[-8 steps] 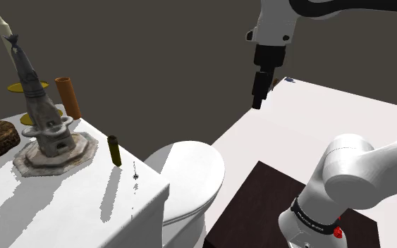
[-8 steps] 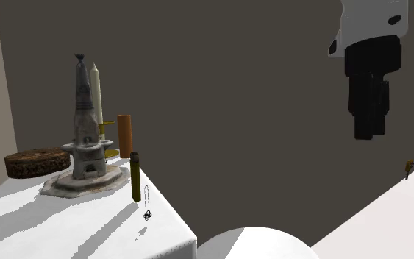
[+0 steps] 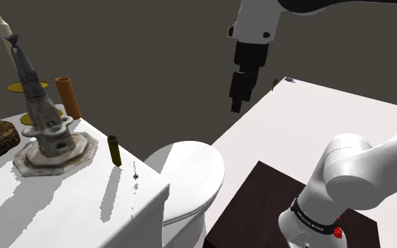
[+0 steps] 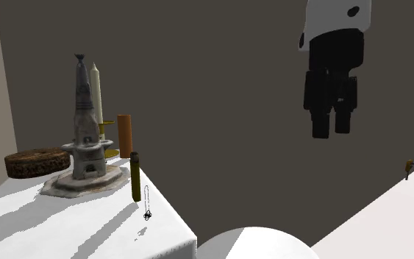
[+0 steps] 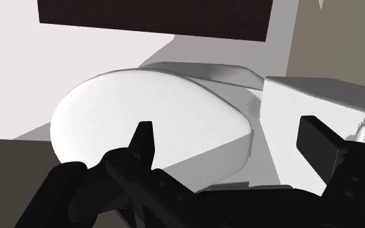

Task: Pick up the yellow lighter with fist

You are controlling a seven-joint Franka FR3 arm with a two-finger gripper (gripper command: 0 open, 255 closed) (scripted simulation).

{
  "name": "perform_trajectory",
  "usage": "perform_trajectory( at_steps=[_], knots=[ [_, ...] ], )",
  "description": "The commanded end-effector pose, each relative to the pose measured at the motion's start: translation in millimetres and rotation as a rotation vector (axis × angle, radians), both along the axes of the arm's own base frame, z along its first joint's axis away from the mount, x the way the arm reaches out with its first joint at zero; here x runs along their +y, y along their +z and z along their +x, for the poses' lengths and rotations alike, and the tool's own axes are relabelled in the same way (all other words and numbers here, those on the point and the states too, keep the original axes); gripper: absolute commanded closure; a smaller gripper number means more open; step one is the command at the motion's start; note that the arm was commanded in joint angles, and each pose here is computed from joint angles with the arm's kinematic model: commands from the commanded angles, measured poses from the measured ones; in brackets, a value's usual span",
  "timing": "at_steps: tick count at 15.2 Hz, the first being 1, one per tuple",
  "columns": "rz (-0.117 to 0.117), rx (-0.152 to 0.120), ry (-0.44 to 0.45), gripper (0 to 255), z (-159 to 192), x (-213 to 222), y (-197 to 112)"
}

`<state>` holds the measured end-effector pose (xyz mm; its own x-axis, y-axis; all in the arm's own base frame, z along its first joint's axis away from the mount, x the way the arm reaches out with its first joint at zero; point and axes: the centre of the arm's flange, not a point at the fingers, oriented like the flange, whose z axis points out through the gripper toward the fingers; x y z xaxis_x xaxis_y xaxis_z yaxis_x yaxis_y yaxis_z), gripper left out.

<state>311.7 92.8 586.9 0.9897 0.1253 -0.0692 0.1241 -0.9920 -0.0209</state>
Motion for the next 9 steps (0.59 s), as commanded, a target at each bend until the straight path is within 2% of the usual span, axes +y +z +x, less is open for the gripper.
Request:
perform_trajectory(
  at_steps=[1, 9],
  knots=[
    [-0.002, -0.012, -0.008, 0, 10, 26, 0],
    [-0.016, -0.061, -0.038, 0, 45, 124, 6]
  ],
)
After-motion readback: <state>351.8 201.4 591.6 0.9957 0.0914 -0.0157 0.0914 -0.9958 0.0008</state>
